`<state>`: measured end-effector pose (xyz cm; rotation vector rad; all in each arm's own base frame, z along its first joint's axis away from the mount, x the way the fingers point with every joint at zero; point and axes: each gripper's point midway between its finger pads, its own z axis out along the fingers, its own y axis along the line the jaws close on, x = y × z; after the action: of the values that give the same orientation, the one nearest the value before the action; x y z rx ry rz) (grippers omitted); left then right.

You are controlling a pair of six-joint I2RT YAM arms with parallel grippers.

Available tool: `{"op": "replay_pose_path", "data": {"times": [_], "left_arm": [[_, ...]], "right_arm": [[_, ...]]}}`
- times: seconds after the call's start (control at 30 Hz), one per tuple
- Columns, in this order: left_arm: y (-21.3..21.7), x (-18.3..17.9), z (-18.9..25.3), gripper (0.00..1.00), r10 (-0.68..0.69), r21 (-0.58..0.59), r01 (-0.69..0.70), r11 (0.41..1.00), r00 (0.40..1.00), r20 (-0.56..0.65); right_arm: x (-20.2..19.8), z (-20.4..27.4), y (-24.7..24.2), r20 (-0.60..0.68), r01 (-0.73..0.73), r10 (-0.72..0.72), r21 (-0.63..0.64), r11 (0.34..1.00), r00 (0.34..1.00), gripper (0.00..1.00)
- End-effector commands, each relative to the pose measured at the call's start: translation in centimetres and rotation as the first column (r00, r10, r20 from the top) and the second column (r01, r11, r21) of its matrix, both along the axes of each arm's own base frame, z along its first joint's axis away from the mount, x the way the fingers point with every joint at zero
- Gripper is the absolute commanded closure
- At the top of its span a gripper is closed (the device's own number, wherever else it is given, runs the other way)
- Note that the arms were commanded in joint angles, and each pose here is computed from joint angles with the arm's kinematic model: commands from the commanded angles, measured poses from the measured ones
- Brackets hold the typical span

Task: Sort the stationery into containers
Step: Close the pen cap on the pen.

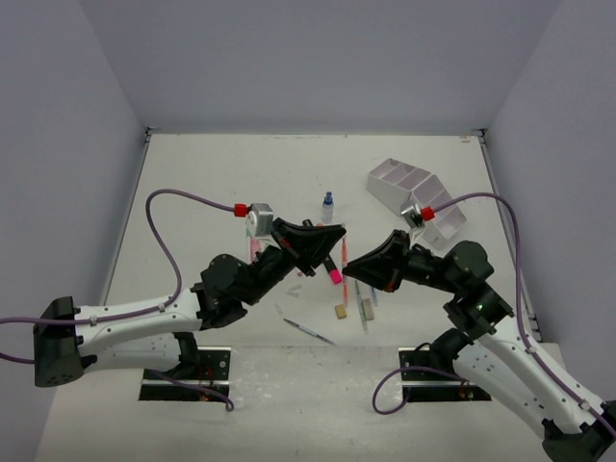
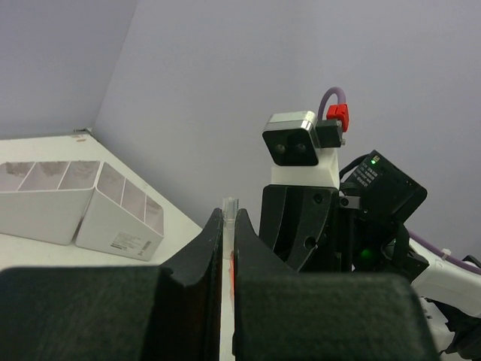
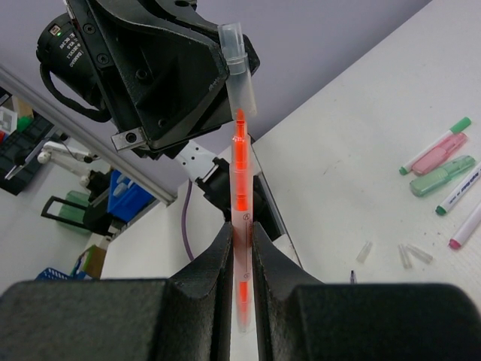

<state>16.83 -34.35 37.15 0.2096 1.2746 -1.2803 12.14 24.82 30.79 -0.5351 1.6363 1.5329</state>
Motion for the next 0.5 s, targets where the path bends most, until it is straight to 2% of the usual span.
{"op": "replay_pose_path", "data": {"times": [0.0,0.47], "left_arm": [[0.6,0.1,2.5,1.00,0.023,-0.069,-0.020,0.997,0.999,0.035],[-0.3,-0.4,1.1,1.00,-0.028,-0.047,0.029,0.998,1.000,0.012]], "right_arm": [[-0.6,1.2,0.1,0.036,-0.032,0.032,0.008,0.999,0.999,1.00],[0.3,2.4,-0.8,0.057,0.071,-0.073,0.033,0.997,0.996,1.00]]}}
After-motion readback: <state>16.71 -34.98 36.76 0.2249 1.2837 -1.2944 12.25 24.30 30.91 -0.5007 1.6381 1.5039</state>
